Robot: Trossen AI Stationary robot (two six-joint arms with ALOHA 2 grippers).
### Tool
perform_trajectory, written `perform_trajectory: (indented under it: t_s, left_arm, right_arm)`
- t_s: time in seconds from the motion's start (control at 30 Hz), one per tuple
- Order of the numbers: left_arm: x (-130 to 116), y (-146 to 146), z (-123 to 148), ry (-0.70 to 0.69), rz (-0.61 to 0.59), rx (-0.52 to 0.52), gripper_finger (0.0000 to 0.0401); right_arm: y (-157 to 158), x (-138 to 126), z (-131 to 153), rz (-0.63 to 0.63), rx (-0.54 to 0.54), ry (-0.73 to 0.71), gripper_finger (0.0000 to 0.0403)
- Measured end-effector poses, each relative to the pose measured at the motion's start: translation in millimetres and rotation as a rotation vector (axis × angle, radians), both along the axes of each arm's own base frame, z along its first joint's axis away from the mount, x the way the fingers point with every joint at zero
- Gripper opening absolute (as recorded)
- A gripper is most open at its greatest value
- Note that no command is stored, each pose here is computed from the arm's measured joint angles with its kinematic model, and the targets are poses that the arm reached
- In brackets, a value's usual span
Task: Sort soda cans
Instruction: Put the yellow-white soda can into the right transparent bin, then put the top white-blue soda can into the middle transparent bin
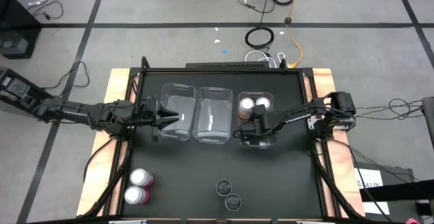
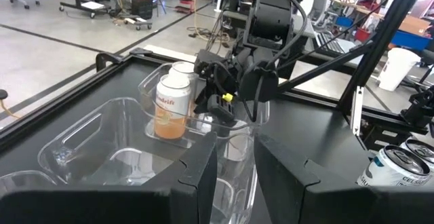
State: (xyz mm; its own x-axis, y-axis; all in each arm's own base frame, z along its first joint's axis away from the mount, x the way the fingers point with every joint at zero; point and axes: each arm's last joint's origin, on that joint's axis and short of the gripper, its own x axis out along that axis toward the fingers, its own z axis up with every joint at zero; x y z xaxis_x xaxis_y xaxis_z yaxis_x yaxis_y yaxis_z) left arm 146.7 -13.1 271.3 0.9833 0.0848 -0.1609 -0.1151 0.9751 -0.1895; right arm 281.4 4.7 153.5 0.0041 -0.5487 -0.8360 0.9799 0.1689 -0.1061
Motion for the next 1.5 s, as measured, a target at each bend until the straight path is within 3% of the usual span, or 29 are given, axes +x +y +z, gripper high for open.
perform_trajectory:
  t_s: [0.37,0.73,1.07,1.37,1.5]
  left_arm:
    - [0.0,0.0,0.0,0.000,0.000,0.000,0.0109]
    - [0.0,0.0,0.0,0.000,0.000,0.000,0.0109]
    - [0.0,0.0,0.0,0.000,0.000,0.000,0.0109]
    - [0.0,0.0,0.0,0.000,0.000,0.000,0.0109]
    - [0.0,0.0,0.0,0.000,0.000,0.000,0.0109]
  right_arm:
    - [9.3,-4.1,3.5,0.028,0.058,-0.022,0.0134]
    - [25.0,-17.5,66.3,0.095,0.071,-0.113,0.0134]
    - [48.1,-50.0,134.0,0.268,0.093,-0.201,0.0134]
    - [72.0,-71.0,147.7,0.391,0.272,-0.237,0.0134]
    - [87.4,-74.4,148.8,0.453,0.256,-0.268,0.0131]
